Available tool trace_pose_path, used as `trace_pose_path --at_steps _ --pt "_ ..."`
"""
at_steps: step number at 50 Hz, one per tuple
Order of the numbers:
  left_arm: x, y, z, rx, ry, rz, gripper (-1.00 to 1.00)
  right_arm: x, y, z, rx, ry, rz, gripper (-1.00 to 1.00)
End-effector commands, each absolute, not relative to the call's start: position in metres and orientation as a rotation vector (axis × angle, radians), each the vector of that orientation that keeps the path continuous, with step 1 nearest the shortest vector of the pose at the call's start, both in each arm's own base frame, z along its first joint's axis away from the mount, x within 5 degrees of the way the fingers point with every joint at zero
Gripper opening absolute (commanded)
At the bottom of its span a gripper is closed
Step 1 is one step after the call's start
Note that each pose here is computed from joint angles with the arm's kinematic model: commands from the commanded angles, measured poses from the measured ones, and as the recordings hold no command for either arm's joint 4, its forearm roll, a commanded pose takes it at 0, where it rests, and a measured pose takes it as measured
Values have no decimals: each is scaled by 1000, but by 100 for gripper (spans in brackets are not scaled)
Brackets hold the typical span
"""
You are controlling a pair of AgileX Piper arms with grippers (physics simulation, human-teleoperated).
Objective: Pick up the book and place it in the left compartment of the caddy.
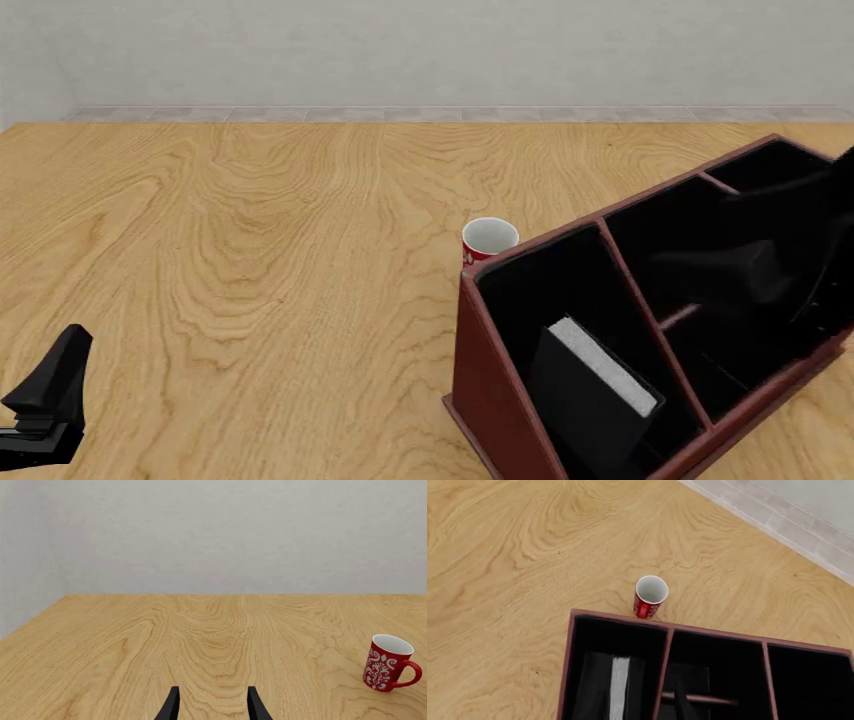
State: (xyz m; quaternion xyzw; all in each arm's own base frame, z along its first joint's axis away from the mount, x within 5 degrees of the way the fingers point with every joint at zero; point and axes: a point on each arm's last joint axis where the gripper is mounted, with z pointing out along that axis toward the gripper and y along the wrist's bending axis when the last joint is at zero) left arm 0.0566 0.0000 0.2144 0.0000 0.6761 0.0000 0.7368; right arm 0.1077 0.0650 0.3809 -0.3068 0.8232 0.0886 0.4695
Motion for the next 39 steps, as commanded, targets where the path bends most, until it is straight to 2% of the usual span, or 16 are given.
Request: trace_pose_path --at_steps 1,29,39 --pt "57 0 214 0 1485 0 100 90 53 400 -720 1970 224 100" --pt "57 0 214 0 1485 0 100 18 8 449 -470 1800 261 100" --pt "57 0 214 0 1485 0 100 -9 -4 445 -352 1764 307 100"
